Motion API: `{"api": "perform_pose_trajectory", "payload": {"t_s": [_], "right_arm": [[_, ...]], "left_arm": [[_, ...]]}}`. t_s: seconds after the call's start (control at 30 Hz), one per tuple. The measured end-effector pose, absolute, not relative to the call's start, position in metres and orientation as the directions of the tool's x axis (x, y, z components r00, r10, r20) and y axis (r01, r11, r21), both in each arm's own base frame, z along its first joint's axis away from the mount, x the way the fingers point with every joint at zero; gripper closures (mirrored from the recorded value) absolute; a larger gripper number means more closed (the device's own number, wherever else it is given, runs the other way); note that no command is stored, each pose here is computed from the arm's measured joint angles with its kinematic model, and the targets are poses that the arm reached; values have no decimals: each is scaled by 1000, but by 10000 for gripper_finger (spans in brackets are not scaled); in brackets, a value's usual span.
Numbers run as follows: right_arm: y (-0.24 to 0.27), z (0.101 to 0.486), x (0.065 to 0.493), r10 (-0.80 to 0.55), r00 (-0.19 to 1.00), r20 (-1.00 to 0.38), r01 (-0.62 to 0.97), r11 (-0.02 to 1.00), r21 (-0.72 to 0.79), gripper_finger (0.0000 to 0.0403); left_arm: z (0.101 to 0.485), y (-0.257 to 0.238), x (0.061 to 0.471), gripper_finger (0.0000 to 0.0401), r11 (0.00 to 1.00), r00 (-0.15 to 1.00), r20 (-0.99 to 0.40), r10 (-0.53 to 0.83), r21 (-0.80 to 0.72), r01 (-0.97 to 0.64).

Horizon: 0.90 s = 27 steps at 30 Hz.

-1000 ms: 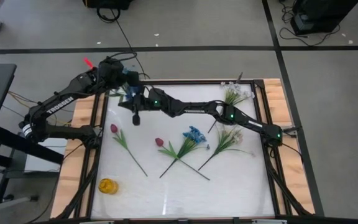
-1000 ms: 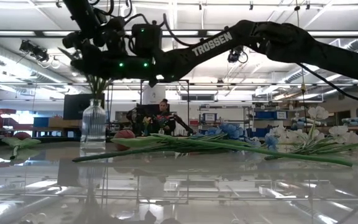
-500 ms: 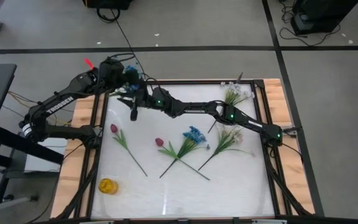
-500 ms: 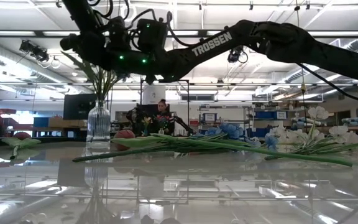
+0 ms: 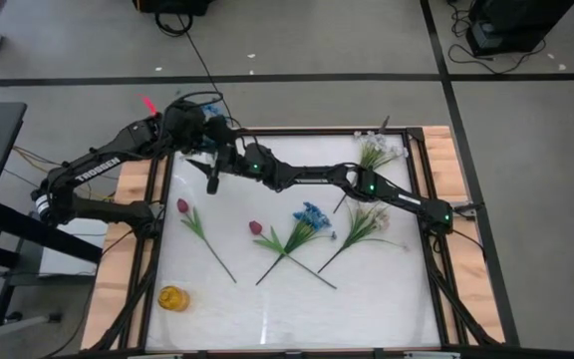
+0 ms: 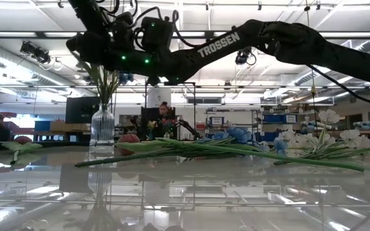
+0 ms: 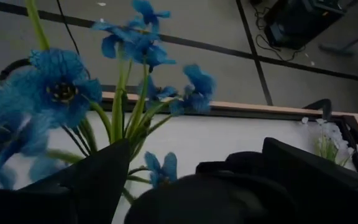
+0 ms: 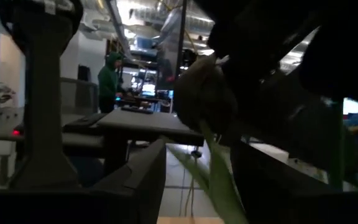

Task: Sort flowers into vase by color
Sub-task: Put the black tulip into the transparent vase

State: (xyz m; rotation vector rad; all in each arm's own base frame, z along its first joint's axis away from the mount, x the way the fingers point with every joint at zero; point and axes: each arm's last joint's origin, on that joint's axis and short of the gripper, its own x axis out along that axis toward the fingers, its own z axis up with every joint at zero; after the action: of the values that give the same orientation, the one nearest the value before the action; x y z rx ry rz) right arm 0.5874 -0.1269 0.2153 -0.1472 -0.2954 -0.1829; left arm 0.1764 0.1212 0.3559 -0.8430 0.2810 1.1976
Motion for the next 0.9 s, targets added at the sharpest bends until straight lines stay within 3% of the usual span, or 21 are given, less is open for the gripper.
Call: {"api": "perform_pose_trajectory", "payload": {"t_s": [0.3,0.6,0.9], "right_arm": [[-125,215,588,-181,935,304,224,968,-113,243],[-126,213,588,-182,942,281,219,970,-107,388],[-126,208,590,-142,968,206,168,979,-115,396]], "left_arm": [[356,120,177,30,103,372,-608,701,-429,-897],[357,117,180,30,126,402,-593,697,-451,-884],[360,119,182,10,235,423,-566,708,-375,-897]]}}
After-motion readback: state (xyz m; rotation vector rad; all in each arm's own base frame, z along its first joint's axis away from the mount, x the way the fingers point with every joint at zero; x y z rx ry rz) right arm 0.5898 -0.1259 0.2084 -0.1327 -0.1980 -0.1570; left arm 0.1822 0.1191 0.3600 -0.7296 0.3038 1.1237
